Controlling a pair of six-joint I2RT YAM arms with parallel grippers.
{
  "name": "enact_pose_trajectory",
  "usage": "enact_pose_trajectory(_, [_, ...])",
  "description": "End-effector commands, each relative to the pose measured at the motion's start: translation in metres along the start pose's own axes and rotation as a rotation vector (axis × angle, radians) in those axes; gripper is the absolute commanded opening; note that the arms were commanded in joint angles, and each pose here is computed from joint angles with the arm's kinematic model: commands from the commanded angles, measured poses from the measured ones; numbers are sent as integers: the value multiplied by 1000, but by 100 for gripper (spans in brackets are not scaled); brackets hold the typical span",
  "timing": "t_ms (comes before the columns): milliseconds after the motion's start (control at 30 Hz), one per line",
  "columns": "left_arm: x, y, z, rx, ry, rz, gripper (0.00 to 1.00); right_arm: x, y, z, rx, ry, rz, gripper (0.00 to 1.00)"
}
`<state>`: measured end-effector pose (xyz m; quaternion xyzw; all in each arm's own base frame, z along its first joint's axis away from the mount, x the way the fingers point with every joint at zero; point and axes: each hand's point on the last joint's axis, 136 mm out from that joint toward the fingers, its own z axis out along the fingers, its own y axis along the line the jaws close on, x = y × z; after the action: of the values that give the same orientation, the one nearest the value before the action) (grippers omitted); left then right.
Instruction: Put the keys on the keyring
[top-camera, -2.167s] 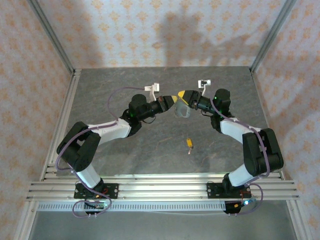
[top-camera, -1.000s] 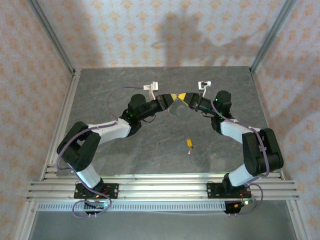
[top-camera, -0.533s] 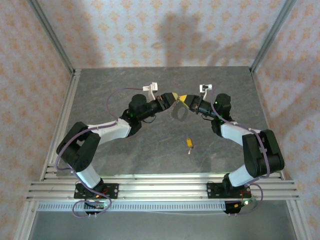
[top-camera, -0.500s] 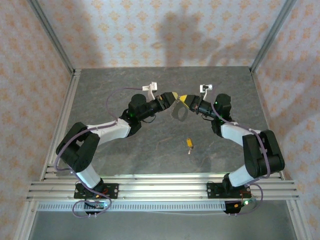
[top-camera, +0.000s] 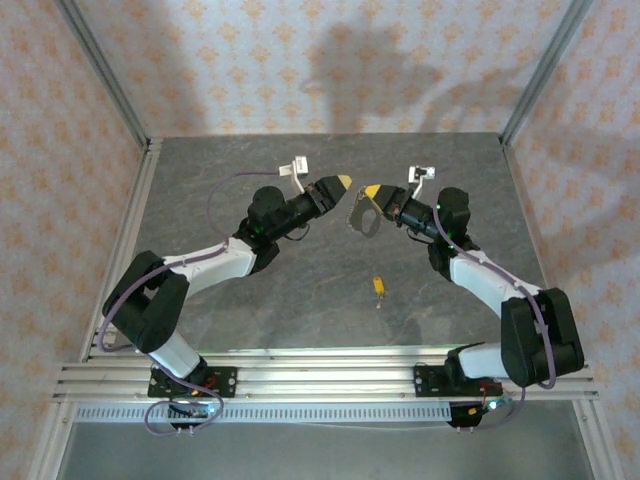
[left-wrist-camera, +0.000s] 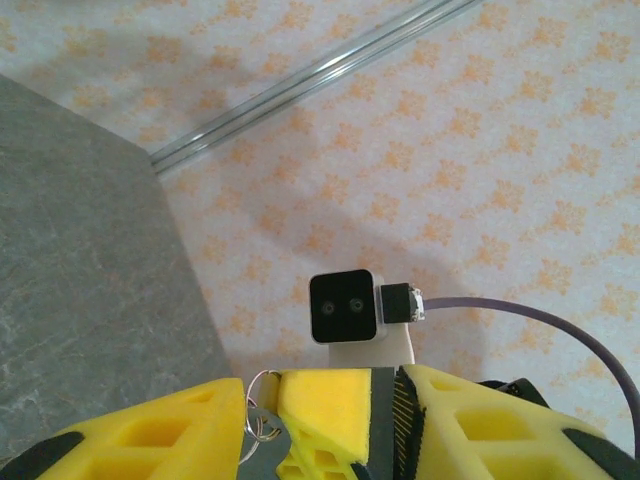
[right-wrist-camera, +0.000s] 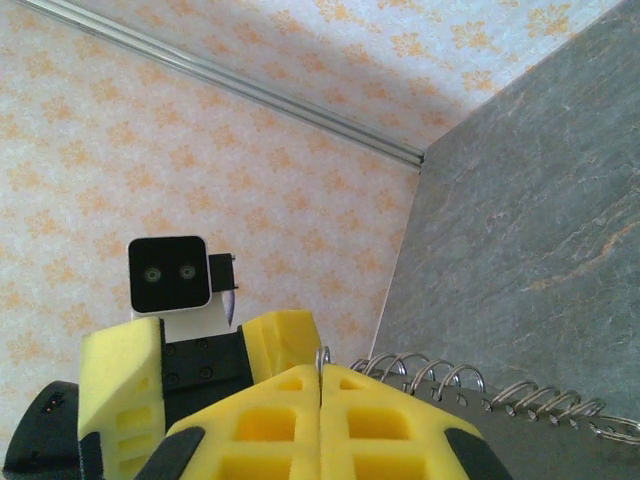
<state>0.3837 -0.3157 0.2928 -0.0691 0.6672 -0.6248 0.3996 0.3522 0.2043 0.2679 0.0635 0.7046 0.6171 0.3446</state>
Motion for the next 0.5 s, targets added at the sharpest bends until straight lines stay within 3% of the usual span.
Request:
enact_pose_trajectory(0, [-2, -20, 8, 91, 12, 4, 41, 0, 8, -2, -13, -15, -35, 0])
enact_pose_trajectory(467, [10, -13, 19, 86, 49, -6, 39, -2, 20, 3, -47, -10, -45, 0])
